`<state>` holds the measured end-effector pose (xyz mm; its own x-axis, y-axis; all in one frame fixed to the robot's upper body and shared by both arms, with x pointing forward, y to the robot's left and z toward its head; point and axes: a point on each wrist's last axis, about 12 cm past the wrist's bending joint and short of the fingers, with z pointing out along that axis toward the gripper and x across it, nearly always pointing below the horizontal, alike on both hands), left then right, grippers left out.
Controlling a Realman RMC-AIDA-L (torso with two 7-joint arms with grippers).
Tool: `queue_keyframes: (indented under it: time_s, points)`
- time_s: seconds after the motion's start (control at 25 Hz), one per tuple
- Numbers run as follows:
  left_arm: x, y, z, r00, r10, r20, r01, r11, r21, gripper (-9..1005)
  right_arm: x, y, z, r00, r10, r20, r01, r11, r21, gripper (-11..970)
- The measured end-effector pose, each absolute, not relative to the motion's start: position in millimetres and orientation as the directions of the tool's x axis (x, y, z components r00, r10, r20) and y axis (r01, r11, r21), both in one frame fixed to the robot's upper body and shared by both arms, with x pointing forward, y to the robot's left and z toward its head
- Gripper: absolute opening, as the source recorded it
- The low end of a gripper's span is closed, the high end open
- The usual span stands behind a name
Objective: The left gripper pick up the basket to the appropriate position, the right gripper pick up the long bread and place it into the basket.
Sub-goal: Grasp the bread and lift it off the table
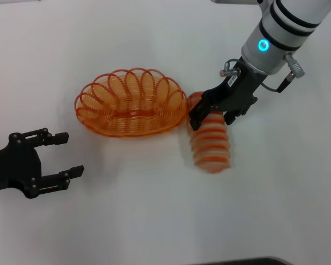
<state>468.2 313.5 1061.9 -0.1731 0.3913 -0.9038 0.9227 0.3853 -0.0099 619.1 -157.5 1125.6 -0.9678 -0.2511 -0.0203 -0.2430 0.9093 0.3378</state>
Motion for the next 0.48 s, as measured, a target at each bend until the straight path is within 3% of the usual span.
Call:
queue_keyframes:
  time_s: [0.48]
  points:
    - [469.2,313.2,1062.3,-0.174,0.392,-0.904,0.923,0.384,-0.011,731,620.2,-155.2,1120.3,-0.967,-0.253,-0.03,-0.249,0.911,0.33,899]
